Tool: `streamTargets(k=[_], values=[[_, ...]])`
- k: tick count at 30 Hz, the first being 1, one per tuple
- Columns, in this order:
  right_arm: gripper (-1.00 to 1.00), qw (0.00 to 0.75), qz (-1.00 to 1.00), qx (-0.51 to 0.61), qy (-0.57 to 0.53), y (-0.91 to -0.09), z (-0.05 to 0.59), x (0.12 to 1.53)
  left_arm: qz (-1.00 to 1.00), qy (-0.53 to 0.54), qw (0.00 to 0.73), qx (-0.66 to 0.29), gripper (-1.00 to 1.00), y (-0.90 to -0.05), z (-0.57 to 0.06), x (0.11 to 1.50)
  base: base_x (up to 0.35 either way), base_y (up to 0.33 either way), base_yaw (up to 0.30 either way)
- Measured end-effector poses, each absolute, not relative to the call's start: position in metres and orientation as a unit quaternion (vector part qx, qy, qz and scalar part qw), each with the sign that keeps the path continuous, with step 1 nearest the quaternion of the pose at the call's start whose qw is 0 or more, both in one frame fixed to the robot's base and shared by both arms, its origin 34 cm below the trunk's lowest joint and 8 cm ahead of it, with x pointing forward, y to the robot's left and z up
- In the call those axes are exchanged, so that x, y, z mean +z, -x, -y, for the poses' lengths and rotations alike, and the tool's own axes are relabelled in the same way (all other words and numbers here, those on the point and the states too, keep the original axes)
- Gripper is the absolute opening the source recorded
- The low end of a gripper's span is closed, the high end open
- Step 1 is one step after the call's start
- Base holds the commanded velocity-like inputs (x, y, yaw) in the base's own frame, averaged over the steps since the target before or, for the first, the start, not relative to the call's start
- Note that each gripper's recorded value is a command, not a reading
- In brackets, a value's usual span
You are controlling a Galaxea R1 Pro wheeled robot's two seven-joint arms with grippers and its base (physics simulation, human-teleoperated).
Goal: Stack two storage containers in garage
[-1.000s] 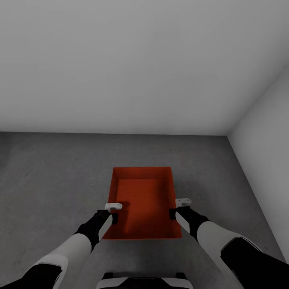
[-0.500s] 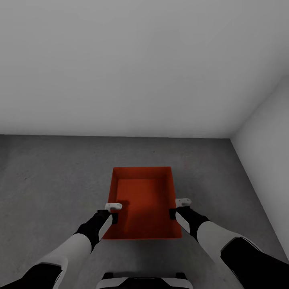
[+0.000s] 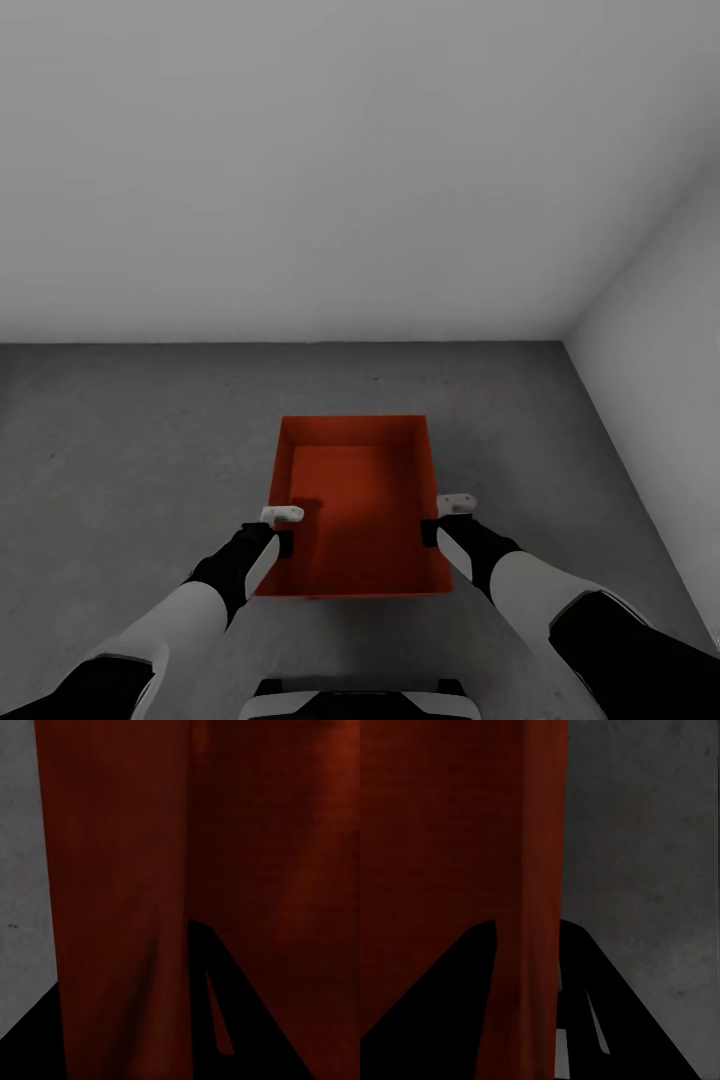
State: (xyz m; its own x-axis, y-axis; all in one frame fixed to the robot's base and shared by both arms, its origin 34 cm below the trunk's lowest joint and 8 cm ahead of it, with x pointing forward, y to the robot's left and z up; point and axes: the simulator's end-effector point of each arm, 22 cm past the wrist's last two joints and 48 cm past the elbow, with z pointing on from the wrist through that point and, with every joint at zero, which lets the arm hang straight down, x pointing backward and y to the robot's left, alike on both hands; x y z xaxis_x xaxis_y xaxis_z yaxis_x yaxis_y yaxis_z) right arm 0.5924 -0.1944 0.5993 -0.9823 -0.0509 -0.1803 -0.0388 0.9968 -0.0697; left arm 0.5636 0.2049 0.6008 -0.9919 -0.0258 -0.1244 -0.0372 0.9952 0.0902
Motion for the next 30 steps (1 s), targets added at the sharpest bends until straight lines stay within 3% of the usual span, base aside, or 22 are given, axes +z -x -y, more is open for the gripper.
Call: streamTargets(k=[6,30], values=[[-1.0,0.091,-0.995,-0.033,0.023,-0.5923,0.1947,0.5992,-0.997,0.015,0.062,0.046,-1.0,-0.5635,-0.2046,0.6009,0.0,0.0,-0.168],[-1.0,0.091,-0.995,-0.033,0.023,-0.5924,0.1947,0.5992,-0.997,0.016,0.062,0.047,-1.0,-0.5635,-0.2045,0.6009,0.0,0.0,-0.003]])
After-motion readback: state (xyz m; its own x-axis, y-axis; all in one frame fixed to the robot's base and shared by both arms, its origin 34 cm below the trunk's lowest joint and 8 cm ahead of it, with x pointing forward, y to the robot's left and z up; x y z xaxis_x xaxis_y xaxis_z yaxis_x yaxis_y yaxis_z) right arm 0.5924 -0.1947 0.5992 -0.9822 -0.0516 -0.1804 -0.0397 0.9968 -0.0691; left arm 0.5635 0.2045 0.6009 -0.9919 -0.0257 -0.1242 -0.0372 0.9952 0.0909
